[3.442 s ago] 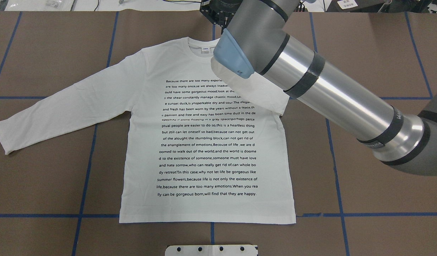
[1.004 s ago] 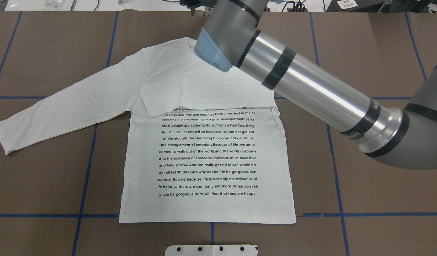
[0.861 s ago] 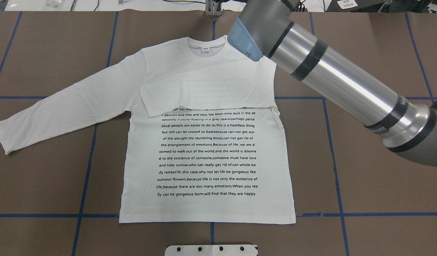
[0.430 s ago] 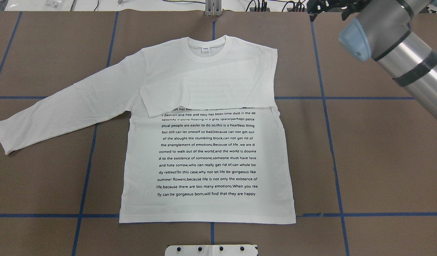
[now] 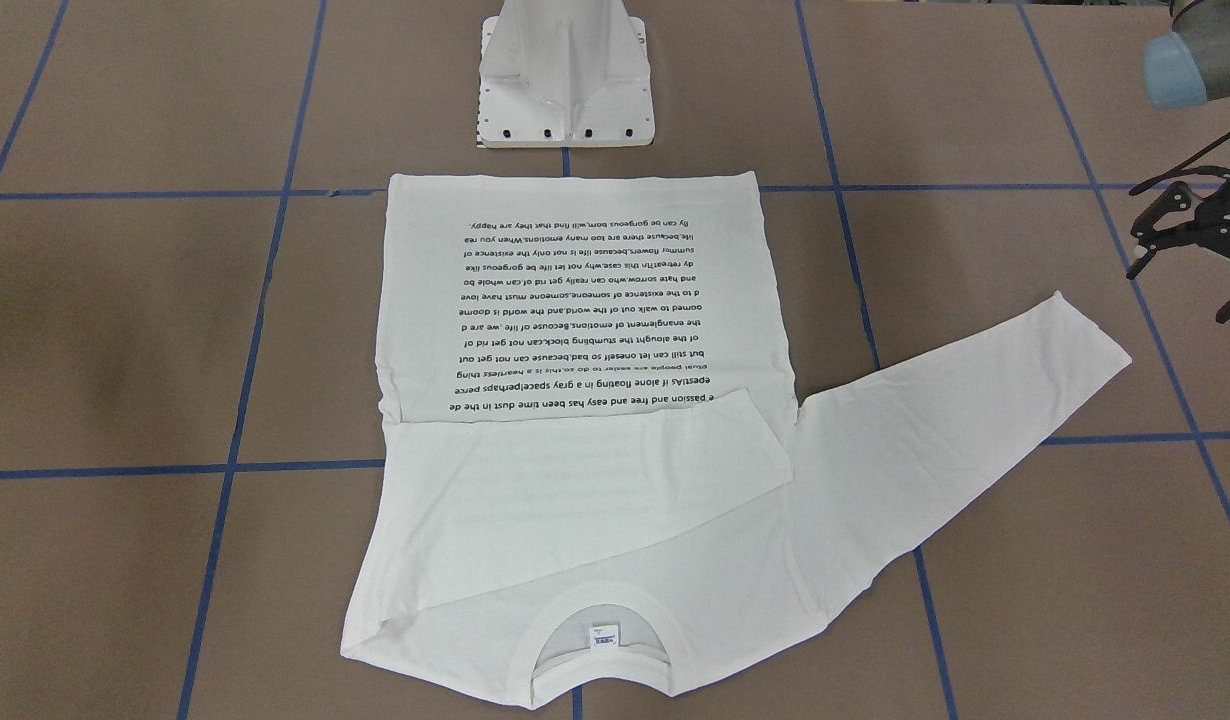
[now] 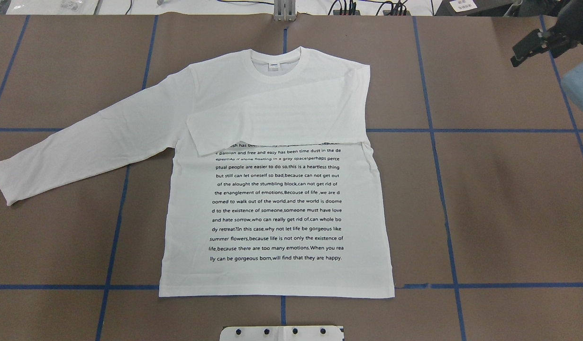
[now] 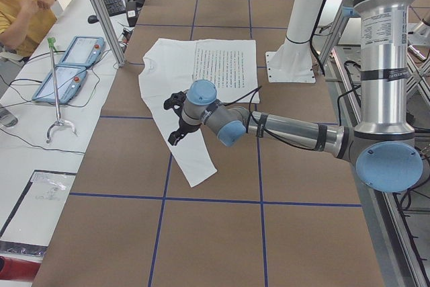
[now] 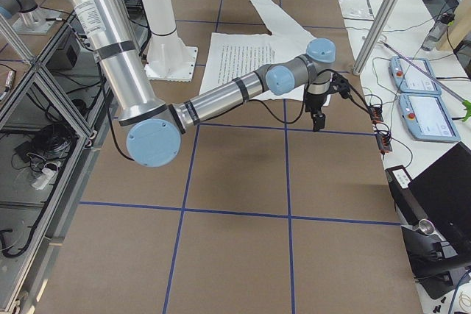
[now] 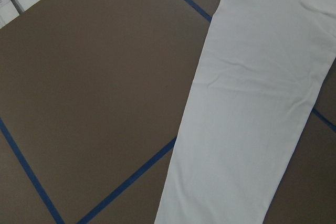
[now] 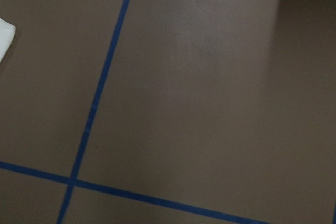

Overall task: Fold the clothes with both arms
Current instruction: 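Release the sleeve and raise the right gripper away from the shirt, then lower the left gripper to grasp the cuff of the other sleeve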

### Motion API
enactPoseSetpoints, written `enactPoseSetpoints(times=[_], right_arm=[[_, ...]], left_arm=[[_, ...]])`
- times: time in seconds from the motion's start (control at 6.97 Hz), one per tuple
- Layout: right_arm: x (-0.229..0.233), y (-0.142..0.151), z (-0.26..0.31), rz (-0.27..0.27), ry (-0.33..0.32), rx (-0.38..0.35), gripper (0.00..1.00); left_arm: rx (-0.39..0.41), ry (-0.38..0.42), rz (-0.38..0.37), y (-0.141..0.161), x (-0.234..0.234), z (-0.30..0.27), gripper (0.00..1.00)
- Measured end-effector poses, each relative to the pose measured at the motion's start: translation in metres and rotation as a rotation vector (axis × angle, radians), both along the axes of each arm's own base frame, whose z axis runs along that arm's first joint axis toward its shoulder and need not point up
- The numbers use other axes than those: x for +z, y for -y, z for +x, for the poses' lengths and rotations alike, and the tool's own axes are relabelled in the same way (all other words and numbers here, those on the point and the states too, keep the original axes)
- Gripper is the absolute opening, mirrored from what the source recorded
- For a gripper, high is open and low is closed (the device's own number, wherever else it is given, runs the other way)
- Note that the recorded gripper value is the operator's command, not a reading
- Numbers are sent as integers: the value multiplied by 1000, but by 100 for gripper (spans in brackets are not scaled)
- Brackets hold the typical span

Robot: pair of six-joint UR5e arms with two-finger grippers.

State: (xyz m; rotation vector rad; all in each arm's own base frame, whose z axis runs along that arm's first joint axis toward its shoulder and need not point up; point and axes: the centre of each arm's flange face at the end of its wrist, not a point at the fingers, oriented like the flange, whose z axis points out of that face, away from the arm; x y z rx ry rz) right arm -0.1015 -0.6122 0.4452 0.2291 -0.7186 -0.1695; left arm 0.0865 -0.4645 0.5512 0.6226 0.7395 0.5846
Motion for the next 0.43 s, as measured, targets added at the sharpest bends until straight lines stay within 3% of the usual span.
enactPoseSetpoints(times=[0.43], right_arm=[[50,-41,42,31,-1,-38,100]], left_arm=[[73,14,70,-24,80,42,100]])
